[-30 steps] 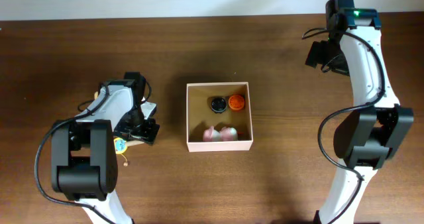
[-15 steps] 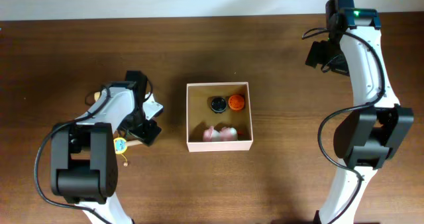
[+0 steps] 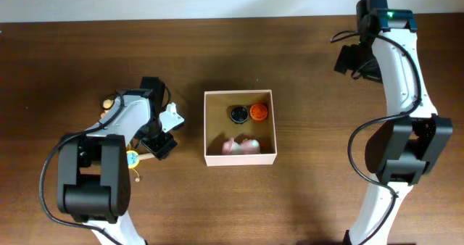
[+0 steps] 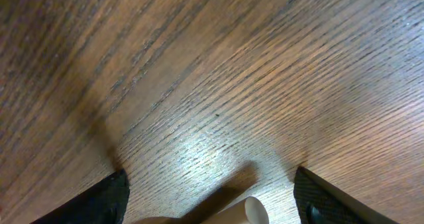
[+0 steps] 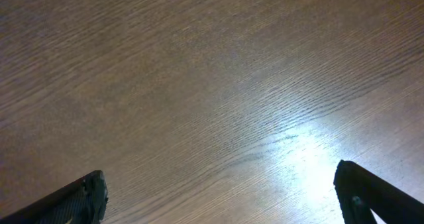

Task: Pack container
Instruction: 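Lower the left gripper and close it on the toy's stick handle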

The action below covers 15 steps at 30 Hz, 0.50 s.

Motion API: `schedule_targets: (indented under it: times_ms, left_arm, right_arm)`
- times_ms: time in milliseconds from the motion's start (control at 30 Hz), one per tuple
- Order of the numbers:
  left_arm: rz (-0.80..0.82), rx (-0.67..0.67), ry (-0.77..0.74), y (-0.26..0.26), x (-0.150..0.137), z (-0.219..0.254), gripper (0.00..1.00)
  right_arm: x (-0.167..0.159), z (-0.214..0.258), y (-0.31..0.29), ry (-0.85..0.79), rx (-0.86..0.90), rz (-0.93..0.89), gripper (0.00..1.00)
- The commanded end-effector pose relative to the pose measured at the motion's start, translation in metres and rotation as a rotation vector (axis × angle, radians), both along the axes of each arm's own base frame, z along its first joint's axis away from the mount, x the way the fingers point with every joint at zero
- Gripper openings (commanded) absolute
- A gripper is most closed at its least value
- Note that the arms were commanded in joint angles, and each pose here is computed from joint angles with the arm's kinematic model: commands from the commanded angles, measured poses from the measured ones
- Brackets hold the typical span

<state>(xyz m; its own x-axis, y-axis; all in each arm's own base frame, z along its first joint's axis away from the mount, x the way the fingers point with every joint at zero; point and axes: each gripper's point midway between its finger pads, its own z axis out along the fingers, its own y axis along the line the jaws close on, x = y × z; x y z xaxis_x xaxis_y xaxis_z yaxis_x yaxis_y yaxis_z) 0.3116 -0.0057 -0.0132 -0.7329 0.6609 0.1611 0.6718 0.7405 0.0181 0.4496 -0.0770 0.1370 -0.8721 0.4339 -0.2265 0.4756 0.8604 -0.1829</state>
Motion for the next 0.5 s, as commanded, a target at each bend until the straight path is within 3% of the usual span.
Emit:
schedule_targets:
  times_ms: [0, 300, 467]
  left_arm:
    - [-0.040, 0.146, 0.211, 0.032, -0.052, -0.050, 0.80]
    - [-0.058, 0.132, 0.142, 0.031, -0.044, -0.018, 0.80]
    - [-0.080, 0.043, 0.108, 0.017, -0.042, -0.003, 0.80]
  right_arm:
    - [0.000, 0.002, 0.000, -0.008, 0.000, -0.013, 0.99]
    - [0.000, 0.002, 0.000, -0.008, 0.000, -0.013, 0.99]
    - [0.000, 0.002, 0.000, -0.008, 0.000, -0.013, 0.99]
